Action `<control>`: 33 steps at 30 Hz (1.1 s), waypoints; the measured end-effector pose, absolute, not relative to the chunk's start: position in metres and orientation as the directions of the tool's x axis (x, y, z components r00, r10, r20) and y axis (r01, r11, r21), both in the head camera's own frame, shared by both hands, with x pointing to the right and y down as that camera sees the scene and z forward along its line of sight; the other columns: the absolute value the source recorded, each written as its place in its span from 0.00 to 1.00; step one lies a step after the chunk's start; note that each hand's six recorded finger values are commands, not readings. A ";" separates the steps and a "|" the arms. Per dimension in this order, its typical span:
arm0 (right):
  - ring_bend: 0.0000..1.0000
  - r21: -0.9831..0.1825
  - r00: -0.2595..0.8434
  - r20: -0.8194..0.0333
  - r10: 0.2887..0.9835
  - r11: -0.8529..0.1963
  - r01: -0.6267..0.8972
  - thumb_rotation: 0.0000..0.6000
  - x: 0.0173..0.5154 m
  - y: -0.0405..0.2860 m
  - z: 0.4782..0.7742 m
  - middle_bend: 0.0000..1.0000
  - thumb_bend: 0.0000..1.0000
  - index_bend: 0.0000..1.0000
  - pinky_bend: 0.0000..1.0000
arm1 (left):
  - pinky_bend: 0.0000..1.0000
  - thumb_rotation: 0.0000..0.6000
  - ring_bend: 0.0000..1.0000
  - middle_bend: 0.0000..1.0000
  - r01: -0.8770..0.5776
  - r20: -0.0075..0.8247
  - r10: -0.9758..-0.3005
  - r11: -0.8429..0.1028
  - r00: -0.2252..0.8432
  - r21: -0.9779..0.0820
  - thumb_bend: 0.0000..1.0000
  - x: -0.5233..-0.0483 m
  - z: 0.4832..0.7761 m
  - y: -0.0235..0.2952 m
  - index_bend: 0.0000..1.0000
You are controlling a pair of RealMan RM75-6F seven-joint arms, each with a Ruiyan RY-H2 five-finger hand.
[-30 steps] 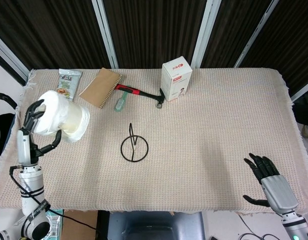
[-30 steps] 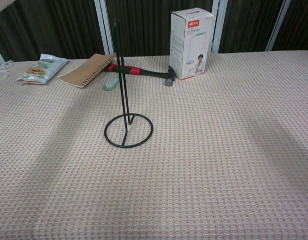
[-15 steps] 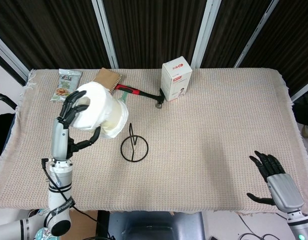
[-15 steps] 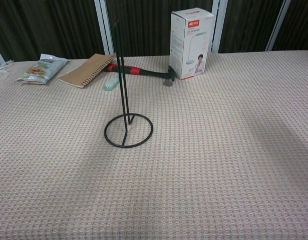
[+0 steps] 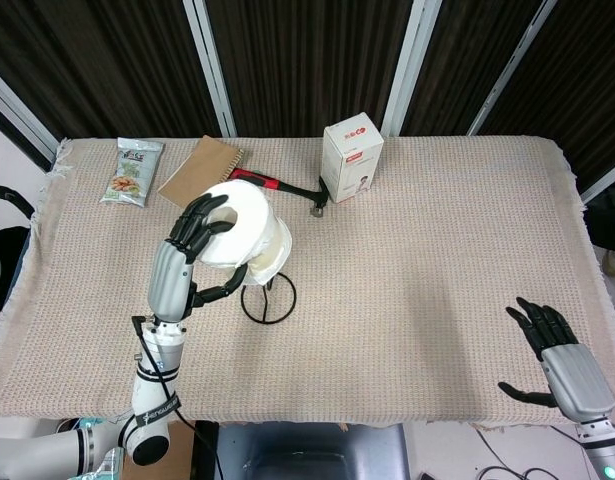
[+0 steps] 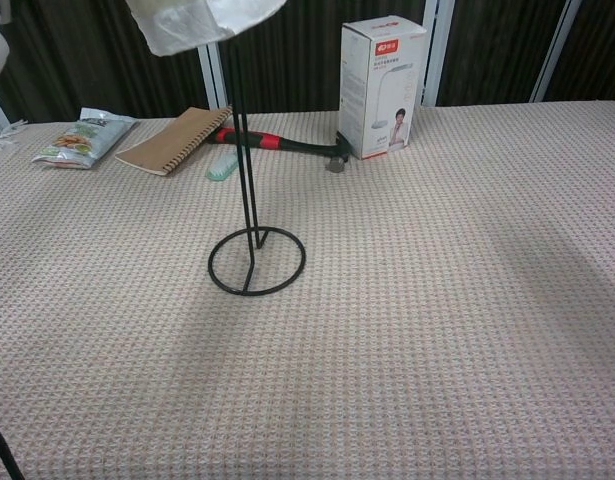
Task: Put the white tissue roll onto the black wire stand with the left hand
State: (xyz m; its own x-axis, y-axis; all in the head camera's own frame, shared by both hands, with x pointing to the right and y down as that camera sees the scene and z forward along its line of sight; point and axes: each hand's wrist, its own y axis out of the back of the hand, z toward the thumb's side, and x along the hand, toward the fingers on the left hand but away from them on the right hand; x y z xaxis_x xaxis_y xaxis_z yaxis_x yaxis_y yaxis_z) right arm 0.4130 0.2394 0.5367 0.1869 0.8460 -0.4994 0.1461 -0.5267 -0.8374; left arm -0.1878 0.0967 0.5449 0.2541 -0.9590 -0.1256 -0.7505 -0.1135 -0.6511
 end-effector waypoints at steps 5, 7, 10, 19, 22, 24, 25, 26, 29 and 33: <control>0.00 -0.838 0.184 -0.499 0.847 -0.525 0.148 1.00 0.414 0.239 0.536 0.00 0.00 0.00 0.00 | 1.00 1.00 0.80 0.76 -0.756 -0.104 -0.957 -0.144 0.270 -0.638 0.85 -0.185 0.551 0.098 0.72; 0.00 -0.837 0.184 -0.501 0.846 -0.527 0.147 1.00 0.414 0.239 0.536 0.00 0.00 0.00 0.00 | 1.00 1.00 0.80 0.76 -0.760 -0.100 -0.955 -0.156 0.279 -0.631 0.84 -0.183 0.550 0.099 0.72; 0.00 -0.838 0.184 -0.500 0.847 -0.526 0.147 1.00 0.414 0.239 0.536 0.00 0.00 0.00 0.00 | 1.00 1.00 0.80 0.76 -0.758 -0.103 -0.951 -0.163 0.291 -0.631 0.84 -0.180 0.549 0.101 0.72; 0.00 -0.841 0.183 -0.493 0.851 -0.520 0.151 1.00 0.415 0.239 0.534 0.00 0.00 0.00 0.00 | 1.00 1.00 0.80 0.76 -0.726 -0.091 -0.950 -0.166 0.300 -0.667 0.84 -0.181 0.558 0.101 0.72; 0.00 -0.842 0.182 -0.492 0.851 -0.519 0.152 1.00 0.415 0.239 0.534 0.00 0.00 0.00 0.00 | 1.00 1.00 0.79 0.75 -0.724 -0.082 -0.948 -0.178 0.308 -0.667 0.83 -0.181 0.561 0.102 0.71; 0.00 -0.842 0.181 -0.492 0.851 -0.519 0.151 1.00 0.415 0.239 0.534 0.00 0.00 0.00 0.00 | 0.95 1.00 0.70 0.67 -0.723 -0.070 -0.946 -0.194 0.318 -0.663 0.77 -0.180 0.563 0.103 0.62; 0.00 -0.841 0.181 -0.492 0.851 -0.519 0.151 1.00 0.415 0.239 0.534 0.00 0.00 0.00 0.00 | 0.87 1.00 0.59 0.56 -0.719 -0.064 -0.943 -0.203 0.326 -0.665 0.70 -0.179 0.564 0.104 0.49; 0.00 -0.841 0.182 -0.493 0.851 -0.519 0.150 1.00 0.415 0.239 0.534 0.00 0.00 0.00 0.00 | 0.78 1.00 0.50 0.47 -0.712 -0.054 -0.939 -0.218 0.339 -0.668 0.65 -0.179 0.565 0.105 0.38; 0.00 -0.842 0.183 -0.490 0.852 -0.518 0.152 1.00 0.414 0.239 0.534 0.00 0.00 0.00 0.00 | 0.41 1.00 0.14 0.09 -0.688 -0.016 -0.926 -0.268 0.376 -0.674 0.49 -0.177 0.570 0.107 0.03; 0.00 -0.843 0.189 -0.487 0.853 -0.515 0.156 1.00 0.414 0.239 0.533 0.00 0.00 0.00 0.00 | 0.18 1.00 0.00 0.00 -0.660 0.025 -0.916 -0.307 0.400 -0.686 0.43 -0.180 0.573 0.107 0.00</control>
State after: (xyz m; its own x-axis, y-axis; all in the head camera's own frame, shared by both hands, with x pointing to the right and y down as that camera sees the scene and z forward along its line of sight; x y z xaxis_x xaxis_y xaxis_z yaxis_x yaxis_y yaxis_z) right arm 0.4136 0.2393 0.5332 0.1893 0.8529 -0.4866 0.1559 -0.5154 -0.8426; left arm -0.1796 0.1067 0.5731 0.4004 -0.9160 0.0248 -0.6599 -0.3070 -0.6858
